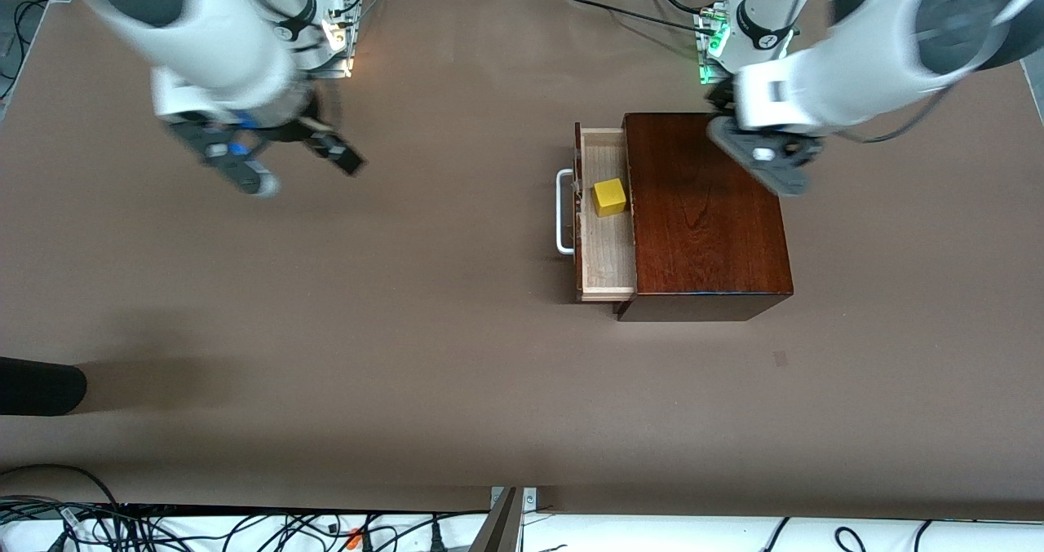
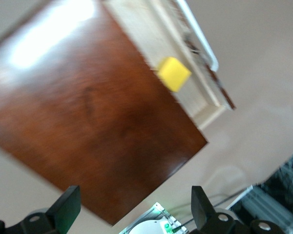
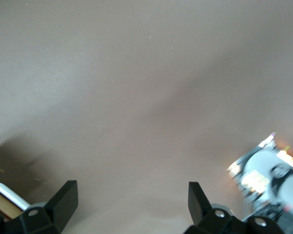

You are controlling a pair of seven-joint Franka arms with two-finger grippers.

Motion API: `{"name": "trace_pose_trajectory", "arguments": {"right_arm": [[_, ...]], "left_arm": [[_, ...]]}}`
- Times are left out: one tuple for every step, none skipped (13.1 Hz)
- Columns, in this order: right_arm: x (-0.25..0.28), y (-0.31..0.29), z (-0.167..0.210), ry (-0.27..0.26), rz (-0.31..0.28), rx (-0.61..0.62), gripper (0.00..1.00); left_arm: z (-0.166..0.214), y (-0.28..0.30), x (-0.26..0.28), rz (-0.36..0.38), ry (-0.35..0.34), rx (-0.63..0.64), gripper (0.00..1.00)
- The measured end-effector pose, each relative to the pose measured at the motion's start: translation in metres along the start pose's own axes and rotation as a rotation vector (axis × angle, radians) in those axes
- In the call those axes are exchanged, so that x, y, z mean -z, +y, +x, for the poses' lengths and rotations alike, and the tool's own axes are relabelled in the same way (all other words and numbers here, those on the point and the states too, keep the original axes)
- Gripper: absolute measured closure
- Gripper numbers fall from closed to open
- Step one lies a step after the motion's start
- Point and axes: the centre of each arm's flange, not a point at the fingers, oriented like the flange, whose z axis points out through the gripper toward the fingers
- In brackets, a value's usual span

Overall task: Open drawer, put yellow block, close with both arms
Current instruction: 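Withdraw the right gripper while the left gripper reaches the drawer front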

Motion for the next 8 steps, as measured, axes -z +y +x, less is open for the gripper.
{"name": "trace_pose_trajectory", "arguments": {"right_arm": [[0.002, 0.033, 0.023, -0.007, 0.009, 0.072, 0.0], [0.004, 0.064, 0.046, -0.012, 0.021, 0.132, 0.0], [0.004, 0.095, 0.067, -0.015, 0.035, 0.184, 0.0], [0.002, 0.122, 0.086, -0.017, 0.043, 0.229, 0.0], [-0.001, 0.143, 0.102, -0.018, 0.051, 0.269, 0.0], [-0.003, 0.159, 0.116, -0.014, 0.058, 0.312, 0.0], [-0.007, 0.173, 0.129, -0.008, 0.066, 0.361, 0.0], [-0.01, 0.185, 0.14, -0.002, 0.072, 0.403, 0.0]], "left_arm": [[0.016, 0.019, -0.014, -0.006, -0.016, -0.065, 0.0], [0.031, 0.037, -0.026, -0.007, -0.009, -0.125, 0.0], [0.048, 0.058, -0.037, -0.007, 0.012, -0.197, 0.0], [0.065, 0.08, -0.048, -0.008, 0.042, -0.271, 0.0], [0.081, 0.1, -0.06, -0.008, 0.07, -0.342, 0.0], [0.095, 0.117, -0.075, -0.009, 0.09, -0.419, 0.0], [0.11, 0.13, -0.094, -0.012, 0.105, -0.508, 0.0], [0.124, 0.138, -0.114, -0.006, 0.117, -0.607, 0.0]]}}
